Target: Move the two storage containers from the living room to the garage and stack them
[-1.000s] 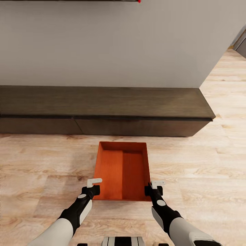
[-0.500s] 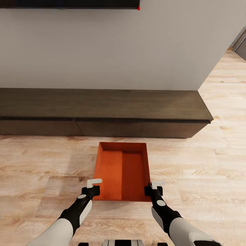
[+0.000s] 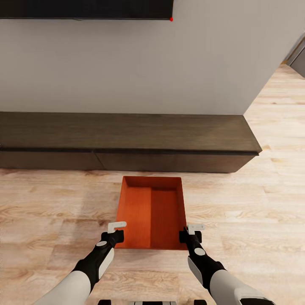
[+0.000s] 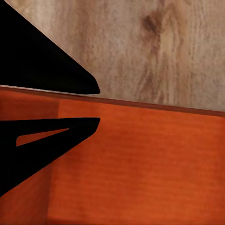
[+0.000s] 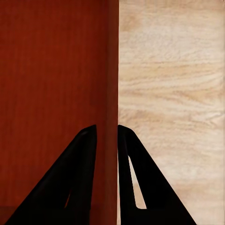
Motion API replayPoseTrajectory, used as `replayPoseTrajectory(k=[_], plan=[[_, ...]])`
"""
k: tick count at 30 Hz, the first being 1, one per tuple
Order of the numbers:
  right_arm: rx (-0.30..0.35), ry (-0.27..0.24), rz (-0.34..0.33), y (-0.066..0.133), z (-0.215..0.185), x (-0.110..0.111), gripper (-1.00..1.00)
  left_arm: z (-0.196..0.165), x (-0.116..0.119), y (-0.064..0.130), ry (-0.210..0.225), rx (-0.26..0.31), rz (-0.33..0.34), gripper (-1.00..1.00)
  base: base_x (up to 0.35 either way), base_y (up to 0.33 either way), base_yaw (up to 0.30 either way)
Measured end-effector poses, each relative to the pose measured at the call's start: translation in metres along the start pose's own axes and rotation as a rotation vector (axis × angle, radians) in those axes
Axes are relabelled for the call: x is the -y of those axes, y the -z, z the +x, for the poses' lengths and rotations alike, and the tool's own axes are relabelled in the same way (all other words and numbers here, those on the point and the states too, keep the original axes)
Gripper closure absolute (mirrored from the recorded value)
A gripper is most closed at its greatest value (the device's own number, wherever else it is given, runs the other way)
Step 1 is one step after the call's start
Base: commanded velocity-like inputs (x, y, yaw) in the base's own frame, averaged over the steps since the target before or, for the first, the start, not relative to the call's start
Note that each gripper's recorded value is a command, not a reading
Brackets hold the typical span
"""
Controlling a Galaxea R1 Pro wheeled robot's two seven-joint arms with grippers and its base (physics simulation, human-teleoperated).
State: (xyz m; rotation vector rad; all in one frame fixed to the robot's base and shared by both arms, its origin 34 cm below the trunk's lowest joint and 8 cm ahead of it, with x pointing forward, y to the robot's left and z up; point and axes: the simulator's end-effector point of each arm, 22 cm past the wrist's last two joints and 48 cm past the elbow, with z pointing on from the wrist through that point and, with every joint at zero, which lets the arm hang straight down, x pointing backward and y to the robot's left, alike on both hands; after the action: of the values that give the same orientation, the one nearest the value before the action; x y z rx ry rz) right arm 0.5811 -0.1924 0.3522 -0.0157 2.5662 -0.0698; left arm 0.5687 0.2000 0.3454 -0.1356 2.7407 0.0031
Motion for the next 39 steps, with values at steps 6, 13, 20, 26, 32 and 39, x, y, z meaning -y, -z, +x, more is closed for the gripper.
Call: replayPoseTrajectory(k=[6,13,20,26,32,39], plan=[[0.0,-0.002,0.0,0.009,-0.007,0.0,1.0,-0.006,0.0,0.01,0.0,0.001,-0.001,1.0,0.0,0.0,0.0],[-0.004,0.0,0.0,0.019,-0.014,0.0,1.0,-0.01,0.0,0.021,0.001,-0.002,-0.002,1.0,0.0,0.0,0.0],[-0.006,0.0,-0.001,0.029,-0.021,0.001,1.0,-0.015,0.0,0.032,0.001,-0.004,-0.002,1.0,0.0,0.0,0.0],[-0.006,0.0,-0.001,0.038,-0.027,0.001,1.0,-0.02,0.0,0.042,0.001,-0.005,-0.002,1.0,0.0,0.0,0.0],[-0.007,-0.001,0.0,0.046,-0.033,0.002,1.0,-0.024,0.0,0.051,0.0,-0.005,-0.002,1.0,0.0,0.0,0.0],[-0.006,0.0,0.0,0.056,-0.039,0.003,1.0,-0.029,0.001,0.062,0.0,-0.005,-0.002,1.0,0.0,0.0,0.0]])
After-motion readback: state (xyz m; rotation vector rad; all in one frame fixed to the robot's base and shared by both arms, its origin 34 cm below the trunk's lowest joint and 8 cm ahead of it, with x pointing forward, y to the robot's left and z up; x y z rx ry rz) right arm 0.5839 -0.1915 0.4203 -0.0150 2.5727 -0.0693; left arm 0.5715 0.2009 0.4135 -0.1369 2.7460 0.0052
